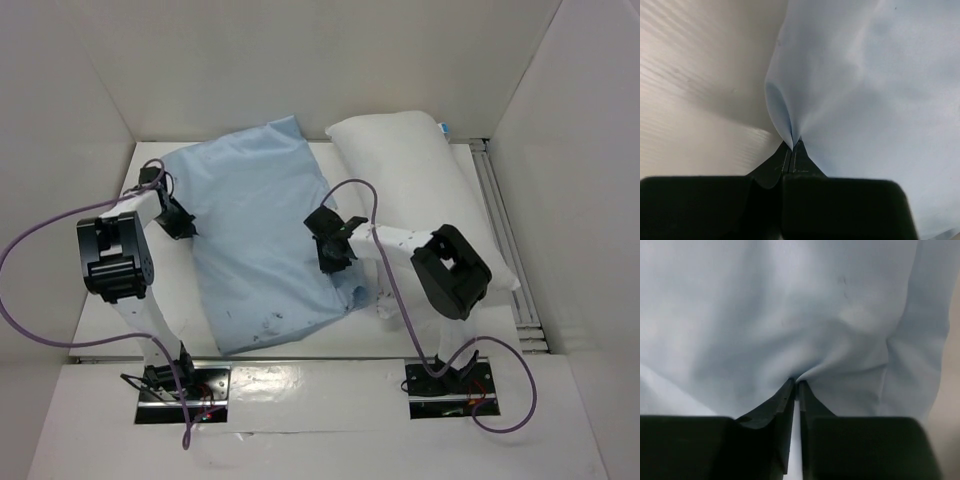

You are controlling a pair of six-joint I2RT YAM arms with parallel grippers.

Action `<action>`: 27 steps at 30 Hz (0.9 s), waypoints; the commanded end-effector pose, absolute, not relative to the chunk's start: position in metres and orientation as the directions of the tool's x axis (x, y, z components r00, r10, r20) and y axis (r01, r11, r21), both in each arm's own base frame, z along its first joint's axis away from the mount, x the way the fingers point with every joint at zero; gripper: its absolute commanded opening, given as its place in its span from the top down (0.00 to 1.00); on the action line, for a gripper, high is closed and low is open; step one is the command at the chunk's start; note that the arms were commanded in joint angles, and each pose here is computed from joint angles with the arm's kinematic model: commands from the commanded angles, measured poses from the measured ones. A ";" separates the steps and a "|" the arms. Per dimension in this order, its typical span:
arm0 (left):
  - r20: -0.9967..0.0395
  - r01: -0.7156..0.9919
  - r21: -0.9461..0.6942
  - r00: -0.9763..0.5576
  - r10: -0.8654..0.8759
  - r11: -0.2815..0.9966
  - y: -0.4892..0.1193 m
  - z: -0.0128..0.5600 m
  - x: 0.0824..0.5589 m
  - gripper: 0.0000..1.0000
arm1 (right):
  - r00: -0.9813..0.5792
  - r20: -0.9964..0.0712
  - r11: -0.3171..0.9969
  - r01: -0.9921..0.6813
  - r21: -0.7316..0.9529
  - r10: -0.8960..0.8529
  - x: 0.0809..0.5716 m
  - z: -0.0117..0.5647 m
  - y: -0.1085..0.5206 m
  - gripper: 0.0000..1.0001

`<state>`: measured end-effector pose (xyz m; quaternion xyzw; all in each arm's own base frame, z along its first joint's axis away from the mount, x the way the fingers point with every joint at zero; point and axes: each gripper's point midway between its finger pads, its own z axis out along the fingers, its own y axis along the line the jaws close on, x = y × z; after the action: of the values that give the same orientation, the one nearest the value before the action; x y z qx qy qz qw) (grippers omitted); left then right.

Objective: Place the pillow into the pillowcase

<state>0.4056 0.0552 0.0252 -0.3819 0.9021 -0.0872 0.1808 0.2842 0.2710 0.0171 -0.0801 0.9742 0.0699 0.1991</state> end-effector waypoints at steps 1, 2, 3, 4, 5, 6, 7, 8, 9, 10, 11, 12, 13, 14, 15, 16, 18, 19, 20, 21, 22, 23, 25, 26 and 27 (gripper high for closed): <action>-0.298 -0.697 -0.291 -0.584 -0.755 0.655 0.074 0.040 0.400 1.00 | -0.864 -0.499 0.984 -0.141 0.112 -0.067 0.326 0.018 0.292 0.88; -0.305 -0.709 -0.282 -0.572 -0.761 0.646 0.081 0.043 0.397 1.00 | -0.862 -0.503 0.984 -0.140 0.109 -0.067 0.333 0.018 0.291 0.95; -0.299 -0.716 -0.283 -0.567 -0.768 0.639 0.079 0.042 0.393 1.00 | -0.857 -0.511 0.986 -0.135 0.102 -0.065 0.339 0.017 0.293 1.00; -0.296 -0.738 -0.268 -0.549 -0.782 0.620 0.084 0.039 0.385 1.00 | -0.841 -0.538 0.984 -0.137 0.116 -0.054 0.354 0.026 0.299 1.00; -0.327 -0.741 -0.260 -0.536 -0.778 0.619 0.087 0.048 0.381 1.00 | -0.843 -0.535 0.988 -0.122 0.097 -0.052 0.365 0.018 0.293 1.00; -0.334 -0.754 -0.260 -0.516 -0.789 0.603 0.088 0.051 0.378 1.00 | -0.832 -0.552 0.987 -0.132 0.095 -0.058 0.376 0.020 0.294 1.00; -0.332 -0.761 -0.244 -0.516 -0.789 0.601 0.088 0.048 0.368 1.00 | -0.815 -0.578 0.983 -0.142 0.116 -0.050 0.393 0.031 0.302 1.00; -0.340 -0.772 -0.243 -0.500 -0.797 0.588 0.089 0.051 0.365 1.00 | -0.814 -0.579 0.986 -0.126 0.108 -0.041 0.410 0.022 0.297 1.00; -0.355 -0.775 -0.250 -0.484 -0.799 0.581 0.090 0.057 0.364 1.00 | -0.804 -0.592 0.986 -0.136 0.099 -0.051 0.423 0.023 0.297 1.00; -0.356 -0.775 -0.250 -0.484 -0.799 0.581 0.089 0.058 0.361 1.00 | -0.795 -0.605 0.986 -0.138 0.098 -0.051 0.436 0.024 0.298 1.00; -0.356 -0.775 -0.250 -0.484 -0.799 0.581 0.089 0.058 0.361 1.00 | -0.785 -0.618 0.982 -0.149 0.119 -0.044 0.456 0.029 0.309 1.00; -0.358 -0.765 -0.260 -0.491 -0.794 0.590 0.088 0.061 0.364 1.00 | -0.773 -0.633 0.982 -0.143 0.120 -0.035 0.472 0.031 0.306 1.00; -0.363 -0.743 -0.267 -0.513 -0.778 0.614 0.087 0.064 0.367 0.98 | -0.763 -0.644 0.976 -0.179 0.123 -0.059 0.479 0.034 0.313 1.00; -0.368 -0.725 -0.282 -0.524 -0.768 0.629 0.086 0.075 0.373 0.89 | -0.758 -0.650 0.973 -0.187 0.133 -0.057 0.489 0.039 0.314 1.00; -0.362 -0.700 -0.303 -0.543 -0.758 0.646 0.081 0.081 0.376 0.55 | -0.743 -0.667 0.968 -0.206 0.146 -0.058 0.499 0.052 0.323 1.00; -0.367 -0.682 -0.302 -0.561 -0.742 0.666 0.081 0.088 0.378 0.43 | -0.729 -0.683 0.962 -0.217 0.165 -0.048 0.504 0.063 0.329 1.00; -0.389 -0.645 -0.325 -0.576 -0.719 0.692 0.077 0.113 0.385 0.26 | -0.695 -0.719 0.945 -0.246 0.217 -0.016 0.510 0.101 0.335 0.72; -0.419 -0.625 -0.333 -0.573 -0.705 0.706 0.078 0.125 0.388 0.24 | -0.678 -0.735 0.934 -0.266 0.240 -0.004 0.509 0.119 0.339 0.60; -0.451 -0.596 -0.343 -0.574 -0.684 0.726 0.073 0.141 0.391 0.23 | -0.666 -0.746 0.925 -0.277 0.260 0.011 0.509 0.133 0.336 0.43; -0.499 -0.546 -0.360 -0.572 -0.651 0.756 0.061 0.164 0.393 0.23 | -0.632 -0.774 0.912 -0.306 0.273 0.019 0.504 0.163 0.336 0.22; -0.522 -0.513 -0.360 -0.581 -0.624 0.779 0.054 0.173 0.393 0.22 | -0.617 -0.786 0.908 -0.312 0.279 0.029 0.501 0.178 0.334 0.18; -0.556 -0.477 -0.343 -0.591 -0.584 0.809 0.047 0.185 0.392 0.22 | -0.598 -0.801 0.905 -0.324 0.275 0.030 0.498 0.193 0.331 0.14; -0.608 -0.356 -0.335 -0.626 -0.489 0.872 0.012 0.205 0.393 0.22 | -0.549 -0.834 0.900 -0.330 0.283 0.061 0.486 0.236 0.321 0.10; -0.612 -0.270 -0.298 -0.682 -0.400 0.916 -0.005 0.202 0.388 0.22 | -0.528 -0.846 0.906 -0.318 0.278 0.074 0.483 0.249 0.314 0.06; -0.623 -0.199 -0.278 -0.707 -0.335 0.940 -0.024 0.211 0.388 0.22 | -0.516 -0.853 0.916 -0.299 0.268 0.081 0.477 0.259 0.304 0.05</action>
<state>0.3959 0.0216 0.1836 -0.2653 0.8974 -0.0843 0.3424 0.4911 0.3152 0.1531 -0.0683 0.8969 0.1680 0.4033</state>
